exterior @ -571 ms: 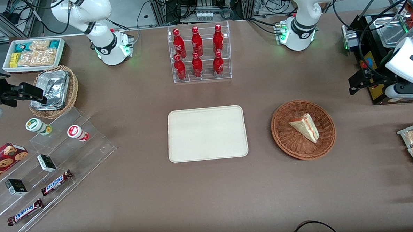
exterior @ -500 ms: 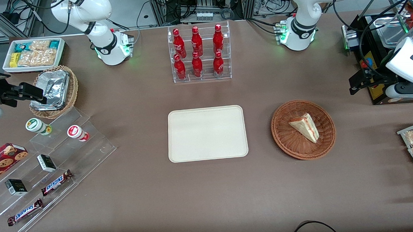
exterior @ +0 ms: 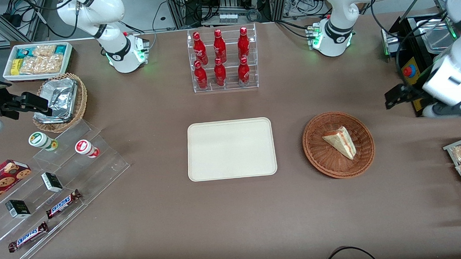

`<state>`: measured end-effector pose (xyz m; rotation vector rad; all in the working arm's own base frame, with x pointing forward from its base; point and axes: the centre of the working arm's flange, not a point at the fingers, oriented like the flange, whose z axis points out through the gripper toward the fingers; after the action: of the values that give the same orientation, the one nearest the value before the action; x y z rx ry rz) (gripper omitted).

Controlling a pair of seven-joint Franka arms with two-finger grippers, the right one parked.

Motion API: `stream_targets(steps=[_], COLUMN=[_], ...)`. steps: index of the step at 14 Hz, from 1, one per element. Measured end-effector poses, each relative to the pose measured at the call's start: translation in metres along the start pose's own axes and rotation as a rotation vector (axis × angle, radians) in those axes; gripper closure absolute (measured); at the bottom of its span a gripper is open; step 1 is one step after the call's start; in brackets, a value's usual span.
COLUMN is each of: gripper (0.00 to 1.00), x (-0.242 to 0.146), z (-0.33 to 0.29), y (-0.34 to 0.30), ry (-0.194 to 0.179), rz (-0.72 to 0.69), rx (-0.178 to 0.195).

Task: Place sandwich from basket to tray
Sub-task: 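Move the left gripper down over the wrapped sandwich in the wicker basket, then close the left gripper on the sandwich and lift it from the basket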

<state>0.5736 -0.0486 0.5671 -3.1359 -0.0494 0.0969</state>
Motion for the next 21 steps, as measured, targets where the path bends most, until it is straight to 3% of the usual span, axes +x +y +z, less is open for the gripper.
stream_targets(steps=[4, 7, 10, 15, 21], gripper=[0.00, 0.00, 0.00, 0.00, 0.01], x=[0.011, 0.002, -0.016, -0.040, -0.032], z=[0.093, 0.150, 0.201, 0.261, 0.307], y=[0.014, 0.034, 0.052, 0.046, 0.047], ry=[0.018, 0.052, 0.067, 0.013, 0.010], rz=[-0.211, -0.492, -0.653, -0.718, -0.736], rx=[-0.003, -0.020, -0.034, -0.002, 0.000])
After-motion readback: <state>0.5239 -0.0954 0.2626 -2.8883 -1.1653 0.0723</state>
